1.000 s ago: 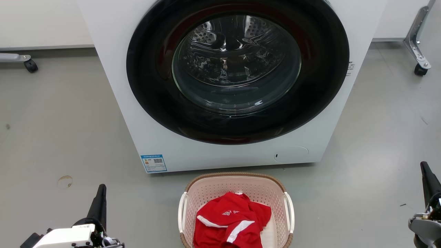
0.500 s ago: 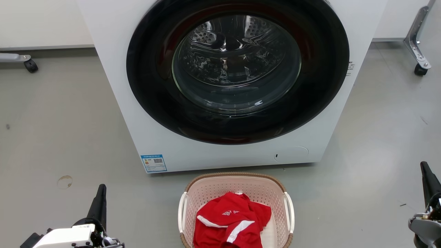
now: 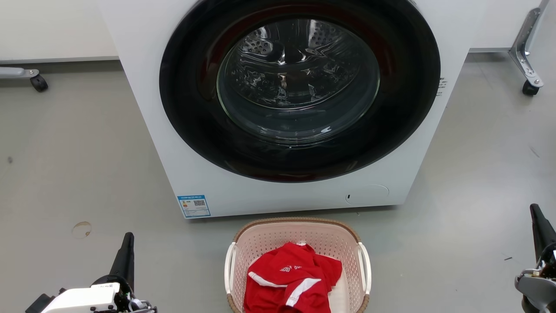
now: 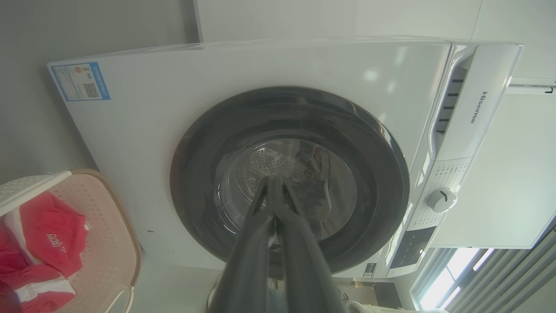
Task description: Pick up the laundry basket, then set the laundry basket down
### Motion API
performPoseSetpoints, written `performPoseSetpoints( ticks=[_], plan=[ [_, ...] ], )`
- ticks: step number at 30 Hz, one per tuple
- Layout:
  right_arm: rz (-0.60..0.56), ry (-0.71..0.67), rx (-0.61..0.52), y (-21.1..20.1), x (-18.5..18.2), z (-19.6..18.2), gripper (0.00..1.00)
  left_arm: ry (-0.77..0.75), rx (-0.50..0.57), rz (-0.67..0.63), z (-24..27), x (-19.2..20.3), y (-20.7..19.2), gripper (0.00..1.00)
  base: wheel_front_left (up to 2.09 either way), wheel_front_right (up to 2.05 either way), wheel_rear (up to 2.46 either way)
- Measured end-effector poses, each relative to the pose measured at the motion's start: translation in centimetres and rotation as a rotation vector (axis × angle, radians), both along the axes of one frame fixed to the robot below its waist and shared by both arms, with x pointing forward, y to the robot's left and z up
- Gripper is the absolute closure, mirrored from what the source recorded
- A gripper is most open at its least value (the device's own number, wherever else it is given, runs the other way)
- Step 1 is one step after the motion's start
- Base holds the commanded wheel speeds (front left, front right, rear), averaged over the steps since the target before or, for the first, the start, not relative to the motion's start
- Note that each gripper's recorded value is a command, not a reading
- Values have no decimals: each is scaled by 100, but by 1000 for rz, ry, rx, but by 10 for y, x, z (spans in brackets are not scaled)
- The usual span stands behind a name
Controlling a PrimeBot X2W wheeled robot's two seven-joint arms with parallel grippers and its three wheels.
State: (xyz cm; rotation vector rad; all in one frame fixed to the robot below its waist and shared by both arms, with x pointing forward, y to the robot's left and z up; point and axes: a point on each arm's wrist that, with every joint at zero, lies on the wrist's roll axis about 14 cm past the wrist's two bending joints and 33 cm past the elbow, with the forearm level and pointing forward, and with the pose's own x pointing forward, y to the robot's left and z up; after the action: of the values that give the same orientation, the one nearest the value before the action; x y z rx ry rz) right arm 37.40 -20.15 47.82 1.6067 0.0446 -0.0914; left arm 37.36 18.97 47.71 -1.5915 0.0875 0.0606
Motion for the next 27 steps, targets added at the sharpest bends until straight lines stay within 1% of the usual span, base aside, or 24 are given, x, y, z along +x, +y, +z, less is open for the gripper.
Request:
performPoseSetpoints(
  ticks=[27],
  plan=[
    [0, 0, 0, 0, 0, 0, 100, 0, 0, 0, 0, 0, 0, 100, 0, 0, 0]
  ],
)
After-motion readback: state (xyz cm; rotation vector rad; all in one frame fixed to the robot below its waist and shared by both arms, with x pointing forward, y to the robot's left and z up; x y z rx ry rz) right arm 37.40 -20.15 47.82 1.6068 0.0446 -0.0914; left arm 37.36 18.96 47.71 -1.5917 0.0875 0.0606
